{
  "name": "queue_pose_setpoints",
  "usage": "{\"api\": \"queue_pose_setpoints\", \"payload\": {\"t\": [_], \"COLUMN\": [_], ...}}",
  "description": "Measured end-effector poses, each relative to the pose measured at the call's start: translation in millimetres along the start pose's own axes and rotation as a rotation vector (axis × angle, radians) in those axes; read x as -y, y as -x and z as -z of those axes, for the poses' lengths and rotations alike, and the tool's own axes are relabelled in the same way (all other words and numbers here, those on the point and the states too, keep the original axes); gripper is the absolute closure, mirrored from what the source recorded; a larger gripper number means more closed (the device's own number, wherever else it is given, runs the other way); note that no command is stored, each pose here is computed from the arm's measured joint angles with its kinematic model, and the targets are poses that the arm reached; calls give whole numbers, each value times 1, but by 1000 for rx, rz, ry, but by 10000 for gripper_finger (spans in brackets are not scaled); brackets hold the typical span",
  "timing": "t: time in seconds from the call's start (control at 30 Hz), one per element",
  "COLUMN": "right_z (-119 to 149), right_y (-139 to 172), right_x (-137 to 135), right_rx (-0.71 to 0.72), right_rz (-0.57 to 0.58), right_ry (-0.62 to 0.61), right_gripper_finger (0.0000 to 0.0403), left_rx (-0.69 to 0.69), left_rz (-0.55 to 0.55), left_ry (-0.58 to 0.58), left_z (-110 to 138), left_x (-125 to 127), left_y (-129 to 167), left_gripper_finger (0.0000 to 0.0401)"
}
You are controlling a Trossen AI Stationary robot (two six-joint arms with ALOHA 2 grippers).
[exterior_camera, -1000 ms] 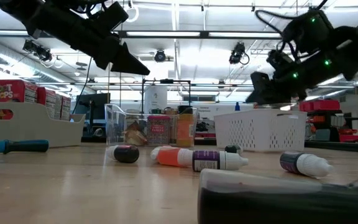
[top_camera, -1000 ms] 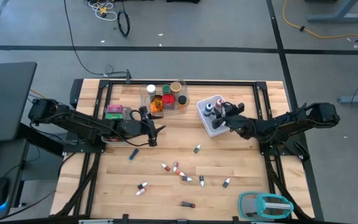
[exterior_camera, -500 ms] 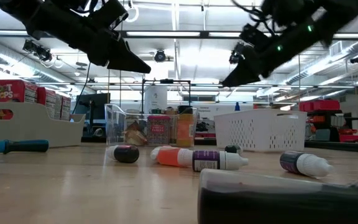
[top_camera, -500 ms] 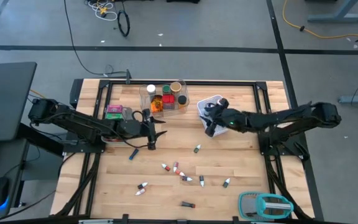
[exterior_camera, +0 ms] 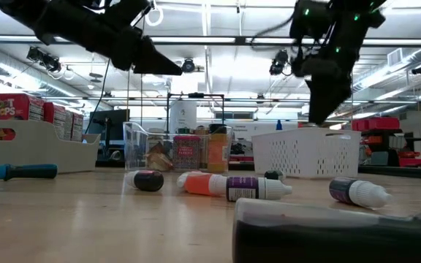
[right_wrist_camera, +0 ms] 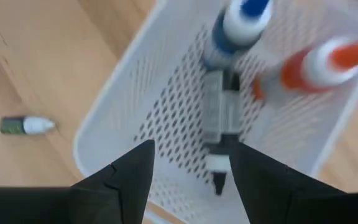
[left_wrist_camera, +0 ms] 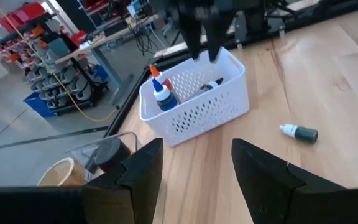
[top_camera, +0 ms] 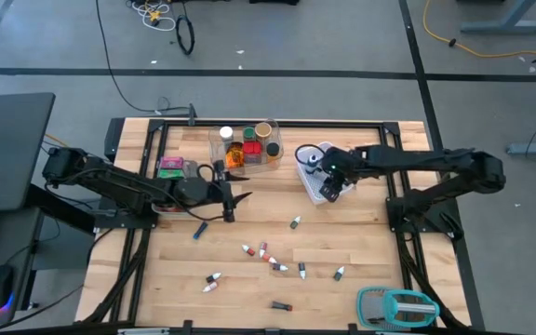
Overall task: Pick & Place Kitchen Items
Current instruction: Put the big black food coloring bottle into the white bin
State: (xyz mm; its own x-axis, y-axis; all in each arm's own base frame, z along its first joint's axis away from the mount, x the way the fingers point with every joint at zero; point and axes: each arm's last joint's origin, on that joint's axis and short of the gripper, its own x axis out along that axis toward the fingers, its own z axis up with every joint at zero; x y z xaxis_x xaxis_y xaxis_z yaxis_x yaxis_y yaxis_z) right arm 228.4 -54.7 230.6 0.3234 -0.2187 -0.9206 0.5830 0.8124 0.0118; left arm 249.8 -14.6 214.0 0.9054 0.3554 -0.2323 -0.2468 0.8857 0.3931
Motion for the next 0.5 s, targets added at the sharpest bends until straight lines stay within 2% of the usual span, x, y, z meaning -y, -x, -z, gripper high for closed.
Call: {"api": "queue_pose_setpoints", "payload": {"t": [0.17, 0.27, 0.5], "right_z": [-3, -3, 2], "right_y": [-28, -45, -76], "right_x": [7, 8, 16], "right_rx": [-133, -198, -372], "right_rz": [-42, -15, 39], "right_ry": [-28, 13, -53], "right_gripper_finger": [186, 186, 186], "left_rx": [17, 19, 30], "left_rz": [-6, -8, -19], "left_ry": [-16, -49, -74], "left_z": [-2, -2, -3], "left_x": [-1, -1, -1], "left_y": [0, 0, 0], "left_gripper_finger": [200, 200, 200]}}
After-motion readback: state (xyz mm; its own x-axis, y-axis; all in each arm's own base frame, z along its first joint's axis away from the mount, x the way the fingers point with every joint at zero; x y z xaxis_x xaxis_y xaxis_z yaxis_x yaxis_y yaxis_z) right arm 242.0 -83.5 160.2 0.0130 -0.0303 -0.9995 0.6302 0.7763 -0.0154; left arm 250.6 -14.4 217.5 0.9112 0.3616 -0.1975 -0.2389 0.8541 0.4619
